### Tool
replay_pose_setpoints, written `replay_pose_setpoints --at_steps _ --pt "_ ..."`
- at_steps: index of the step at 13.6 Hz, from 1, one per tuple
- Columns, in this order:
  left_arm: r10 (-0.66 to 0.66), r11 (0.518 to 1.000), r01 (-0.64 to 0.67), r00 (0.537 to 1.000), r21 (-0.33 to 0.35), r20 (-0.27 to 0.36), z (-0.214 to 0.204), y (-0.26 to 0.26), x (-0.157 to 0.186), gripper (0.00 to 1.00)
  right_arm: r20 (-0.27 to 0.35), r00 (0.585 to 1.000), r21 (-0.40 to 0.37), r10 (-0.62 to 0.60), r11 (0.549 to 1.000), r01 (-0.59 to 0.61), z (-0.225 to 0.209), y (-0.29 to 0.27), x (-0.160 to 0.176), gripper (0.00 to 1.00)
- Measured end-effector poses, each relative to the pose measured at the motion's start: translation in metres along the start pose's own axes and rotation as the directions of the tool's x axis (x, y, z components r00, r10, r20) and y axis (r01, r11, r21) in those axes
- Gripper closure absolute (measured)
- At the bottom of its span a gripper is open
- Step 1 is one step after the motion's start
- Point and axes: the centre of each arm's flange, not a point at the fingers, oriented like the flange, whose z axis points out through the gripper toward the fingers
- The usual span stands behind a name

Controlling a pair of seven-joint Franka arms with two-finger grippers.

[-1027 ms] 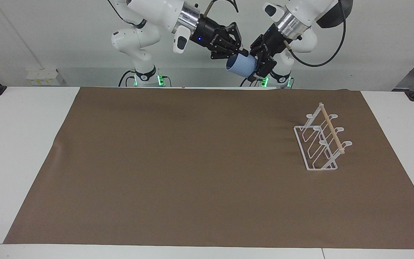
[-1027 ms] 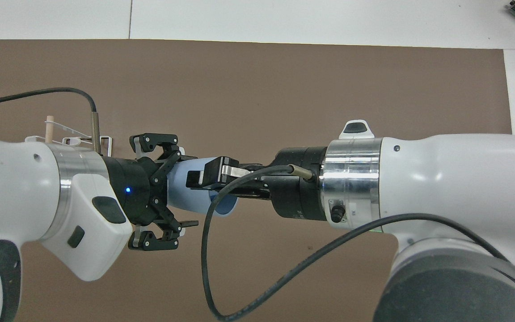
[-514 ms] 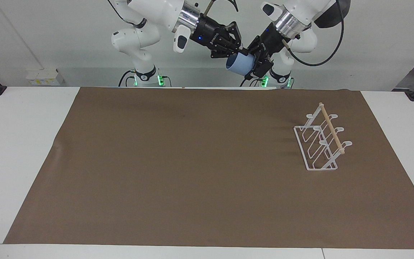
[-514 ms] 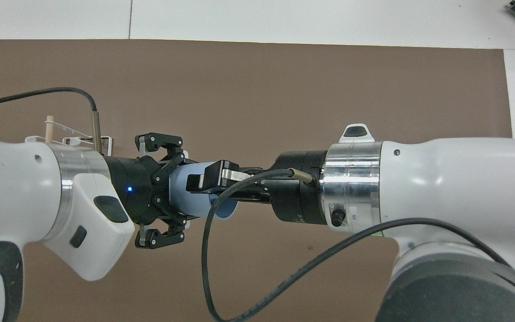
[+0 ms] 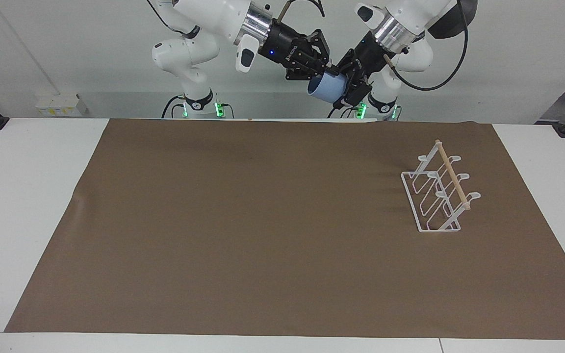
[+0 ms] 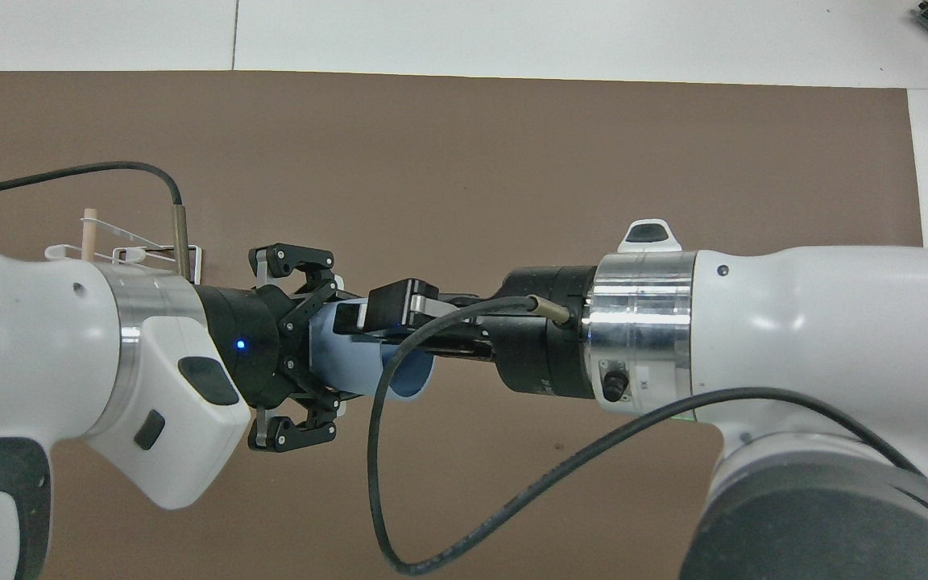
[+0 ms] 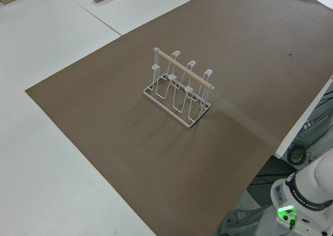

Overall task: Hang cup on cup holder
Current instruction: 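Close the left gripper on the cup held by the right gripper, then open the right gripper and withdraw it while the left gripper pulls the cup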

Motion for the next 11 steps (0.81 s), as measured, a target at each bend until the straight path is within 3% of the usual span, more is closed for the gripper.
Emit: replay_pose_setpoints --at_steps 2,4,8,11 --pt "-0.001 1.0 0.001 1.0 -0.004 0.002 0.002 0.001 0.0 0.25 -0.008 1.0 0.002 0.002 1.0 -0.002 -0.002 0.001 0.002 0.46" --pt "0.0 1.0 0.0 1.0 0.0 0.015 0.002 0.0 -0.003 0.25 -0.011 1.0 0.003 0.003 1.0 -0.003 -0.003 0.001 0.003 0.28" --pt "0.004 0.999 -0.011 0.99 0.049 0.143 0.001 -0.004 -0.015 0.25 -0.035 0.999 -0.037 -0.019 0.999 0.018 -0.009 0.006 0.01 0.27" --pt "0.022 0.996 -0.048 0.944 0.069 0.329 0.0 -0.006 -0.032 0.25 -0.016 0.998 -0.139 -0.06 0.989 0.058 -0.022 0.016 0.018 0.3"
